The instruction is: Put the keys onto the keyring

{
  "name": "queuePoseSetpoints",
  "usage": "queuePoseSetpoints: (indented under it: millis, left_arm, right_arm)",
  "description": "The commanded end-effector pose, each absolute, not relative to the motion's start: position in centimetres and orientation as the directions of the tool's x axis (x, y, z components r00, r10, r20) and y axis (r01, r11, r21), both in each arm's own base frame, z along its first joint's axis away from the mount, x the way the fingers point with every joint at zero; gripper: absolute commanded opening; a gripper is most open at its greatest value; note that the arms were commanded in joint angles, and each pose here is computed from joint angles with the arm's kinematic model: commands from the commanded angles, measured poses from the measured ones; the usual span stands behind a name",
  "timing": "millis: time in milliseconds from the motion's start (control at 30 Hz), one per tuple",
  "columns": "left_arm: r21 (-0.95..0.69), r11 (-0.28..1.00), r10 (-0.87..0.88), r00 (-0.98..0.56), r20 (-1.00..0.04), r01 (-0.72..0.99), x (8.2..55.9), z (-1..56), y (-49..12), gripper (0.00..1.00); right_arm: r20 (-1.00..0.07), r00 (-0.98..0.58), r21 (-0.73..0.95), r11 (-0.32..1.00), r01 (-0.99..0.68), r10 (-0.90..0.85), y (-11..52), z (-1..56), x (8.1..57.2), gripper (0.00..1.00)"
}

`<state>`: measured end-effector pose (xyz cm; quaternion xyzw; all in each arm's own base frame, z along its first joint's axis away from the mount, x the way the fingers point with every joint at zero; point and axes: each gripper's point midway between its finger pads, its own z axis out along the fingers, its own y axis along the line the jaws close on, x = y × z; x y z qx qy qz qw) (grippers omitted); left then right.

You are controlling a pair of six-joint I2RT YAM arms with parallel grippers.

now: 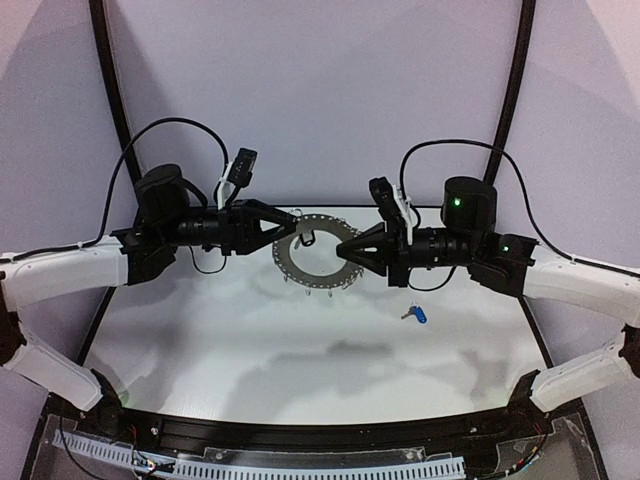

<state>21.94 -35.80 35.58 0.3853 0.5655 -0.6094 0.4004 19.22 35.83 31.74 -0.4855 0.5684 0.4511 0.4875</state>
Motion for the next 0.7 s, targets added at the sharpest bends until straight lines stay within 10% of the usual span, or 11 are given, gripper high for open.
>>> queuePoseSetpoints:
  millis: [0,67,367,600,667]
  left_arm:
    - [-0.410,0.138,-0.057,-0.406,-0.912,0.901,24.3,33.6,-35.1,0.76]
    - [-0.418,0.254,-0.065,-0.415,-0.907,0.872,25.7,32.5,-34.3,0.97]
    - [-0.293,0.837,-0.102,-0.393,-0.914,0.463,30.5,28.5,-23.3,0.99]
    - [-0.224,0.953,-0.140,-0.357,-0.923,0.204,29.9,28.2,-16.4,0.99]
    - [-0.247,0.941,-0.162,-0.333,-0.929,0.230,29.6,28.9,-16.6,0.99]
  right_arm:
    - [-0.996,-0.004,-0.006,0.118,-0.993,-0.084,35.4,34.9,18.7,0.00]
    - [-0.994,-0.016,-0.001,0.161,-0.987,-0.107,35.1,35.1,19.2,0.00]
    - [-0.824,-0.265,-0.194,0.690,-0.698,-0.500,27.8,29.1,28.5,0.00]
    - [-0.261,-0.100,-0.638,0.249,-0.729,-0.960,24.8,21.7,28.4,0.00]
    - [-0.304,0.010,-0.649,0.200,-0.734,-0.953,26.5,22.5,27.7,0.00]
